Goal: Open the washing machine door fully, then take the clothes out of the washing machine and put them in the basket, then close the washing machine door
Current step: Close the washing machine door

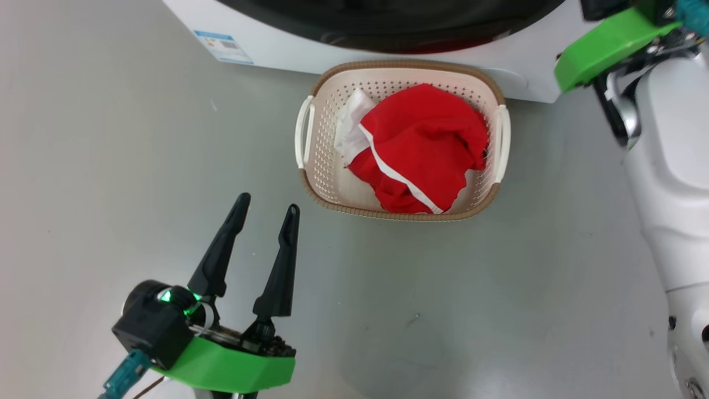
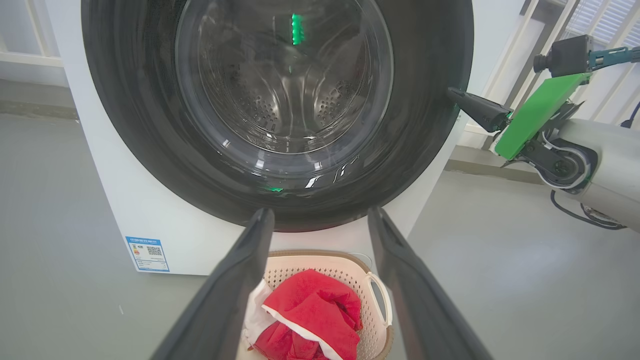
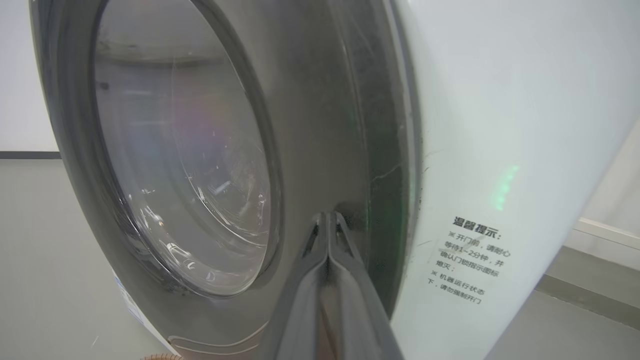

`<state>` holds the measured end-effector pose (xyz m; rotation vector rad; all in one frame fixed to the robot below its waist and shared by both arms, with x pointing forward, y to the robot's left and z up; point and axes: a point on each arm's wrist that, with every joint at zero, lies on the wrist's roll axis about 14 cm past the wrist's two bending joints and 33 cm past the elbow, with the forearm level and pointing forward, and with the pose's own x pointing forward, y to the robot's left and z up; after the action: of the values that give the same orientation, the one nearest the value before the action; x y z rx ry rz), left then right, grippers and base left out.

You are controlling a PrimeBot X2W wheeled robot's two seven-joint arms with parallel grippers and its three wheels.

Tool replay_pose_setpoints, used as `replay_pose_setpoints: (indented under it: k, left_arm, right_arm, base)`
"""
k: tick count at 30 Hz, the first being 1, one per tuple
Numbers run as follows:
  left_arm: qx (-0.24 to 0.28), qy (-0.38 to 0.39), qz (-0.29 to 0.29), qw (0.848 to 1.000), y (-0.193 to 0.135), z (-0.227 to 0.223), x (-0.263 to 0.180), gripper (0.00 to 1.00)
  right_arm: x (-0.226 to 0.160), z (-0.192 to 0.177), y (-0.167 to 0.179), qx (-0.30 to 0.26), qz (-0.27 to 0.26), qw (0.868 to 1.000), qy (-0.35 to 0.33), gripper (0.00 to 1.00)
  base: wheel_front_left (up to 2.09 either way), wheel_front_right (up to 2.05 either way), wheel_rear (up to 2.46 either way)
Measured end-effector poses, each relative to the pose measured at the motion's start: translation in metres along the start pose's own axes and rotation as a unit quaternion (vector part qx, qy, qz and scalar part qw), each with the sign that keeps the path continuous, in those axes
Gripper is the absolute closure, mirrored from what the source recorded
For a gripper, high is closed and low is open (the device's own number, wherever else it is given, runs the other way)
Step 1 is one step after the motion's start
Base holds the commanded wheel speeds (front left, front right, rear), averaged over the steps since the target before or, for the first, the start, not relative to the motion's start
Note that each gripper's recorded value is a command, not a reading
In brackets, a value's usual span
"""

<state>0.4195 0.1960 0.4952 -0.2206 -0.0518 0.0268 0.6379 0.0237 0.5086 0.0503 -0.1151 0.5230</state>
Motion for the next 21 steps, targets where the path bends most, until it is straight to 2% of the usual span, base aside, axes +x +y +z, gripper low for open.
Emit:
replay_pose_setpoints:
  k: [9,21]
  left_arm:
    - [0.007,0.01,0.012,1.0,0.009,-0.005,-0.001,0.0]
    - [-0.003,0.012,-0.013,1.0,-0.004,-0.01,0.003,0.0]
  right_arm:
    - [0.014,-0.002,0.001,0.004,-0.002,1.0,-0.007,1.0]
    - [-0.001,0.008,-0.005,0.026,-0.017,0.999,-0.014,1.0]
  base:
    - [0.0,0.0,0.0]
    - [0.0,0.0,0.0]
